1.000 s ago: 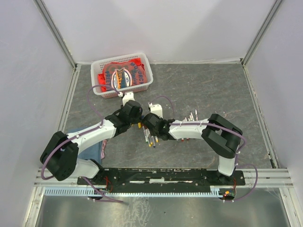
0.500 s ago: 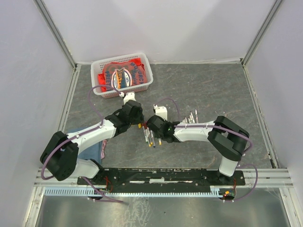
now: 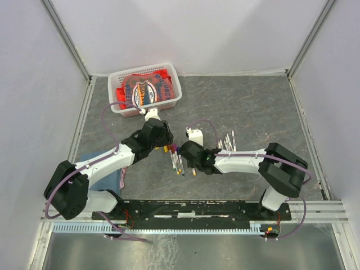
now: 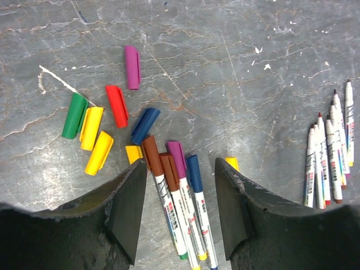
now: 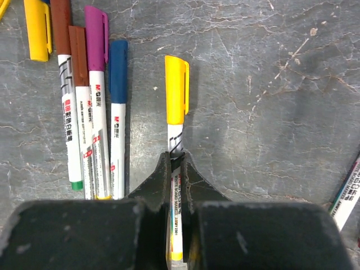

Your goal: Open the pen caps

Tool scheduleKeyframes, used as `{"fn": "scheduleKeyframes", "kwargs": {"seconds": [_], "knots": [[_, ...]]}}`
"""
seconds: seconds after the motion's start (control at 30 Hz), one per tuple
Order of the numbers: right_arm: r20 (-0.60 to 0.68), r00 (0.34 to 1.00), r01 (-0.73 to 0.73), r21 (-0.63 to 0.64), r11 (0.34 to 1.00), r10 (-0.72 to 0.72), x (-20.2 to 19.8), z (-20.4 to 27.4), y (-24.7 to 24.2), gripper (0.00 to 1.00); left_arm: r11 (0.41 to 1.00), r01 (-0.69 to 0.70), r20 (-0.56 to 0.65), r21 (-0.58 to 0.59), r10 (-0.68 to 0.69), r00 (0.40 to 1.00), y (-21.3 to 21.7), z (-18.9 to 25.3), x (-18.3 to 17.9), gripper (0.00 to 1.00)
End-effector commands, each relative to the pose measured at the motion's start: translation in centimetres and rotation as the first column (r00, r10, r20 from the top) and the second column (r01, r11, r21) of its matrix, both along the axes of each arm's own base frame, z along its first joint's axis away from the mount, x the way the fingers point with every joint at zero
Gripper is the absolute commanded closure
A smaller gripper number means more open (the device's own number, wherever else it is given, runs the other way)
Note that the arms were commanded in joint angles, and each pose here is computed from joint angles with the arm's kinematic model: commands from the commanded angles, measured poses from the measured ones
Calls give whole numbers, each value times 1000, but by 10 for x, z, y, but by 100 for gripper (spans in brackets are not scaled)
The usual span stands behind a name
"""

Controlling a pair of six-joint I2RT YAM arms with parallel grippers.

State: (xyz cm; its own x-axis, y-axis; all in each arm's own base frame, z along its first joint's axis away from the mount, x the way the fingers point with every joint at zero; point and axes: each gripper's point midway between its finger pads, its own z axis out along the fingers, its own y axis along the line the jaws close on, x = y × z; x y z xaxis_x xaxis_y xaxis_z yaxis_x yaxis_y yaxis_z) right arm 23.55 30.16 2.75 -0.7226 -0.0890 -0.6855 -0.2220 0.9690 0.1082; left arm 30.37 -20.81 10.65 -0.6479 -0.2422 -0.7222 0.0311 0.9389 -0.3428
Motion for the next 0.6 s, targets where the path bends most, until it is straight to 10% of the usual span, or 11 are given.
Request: {"fn": "scheduleKeyframes", "kwargs": {"seconds": [0.0, 0.57], "knots": [[64, 998, -26, 77, 997, 21, 3, 24, 7, 99, 992, 12, 56, -126, -5, 998, -13, 24, 7, 41], [189, 967, -213, 243, 946, 169, -9, 82, 24, 99, 896, 94, -82, -435, -143, 986, -63, 15, -3, 41]]}}
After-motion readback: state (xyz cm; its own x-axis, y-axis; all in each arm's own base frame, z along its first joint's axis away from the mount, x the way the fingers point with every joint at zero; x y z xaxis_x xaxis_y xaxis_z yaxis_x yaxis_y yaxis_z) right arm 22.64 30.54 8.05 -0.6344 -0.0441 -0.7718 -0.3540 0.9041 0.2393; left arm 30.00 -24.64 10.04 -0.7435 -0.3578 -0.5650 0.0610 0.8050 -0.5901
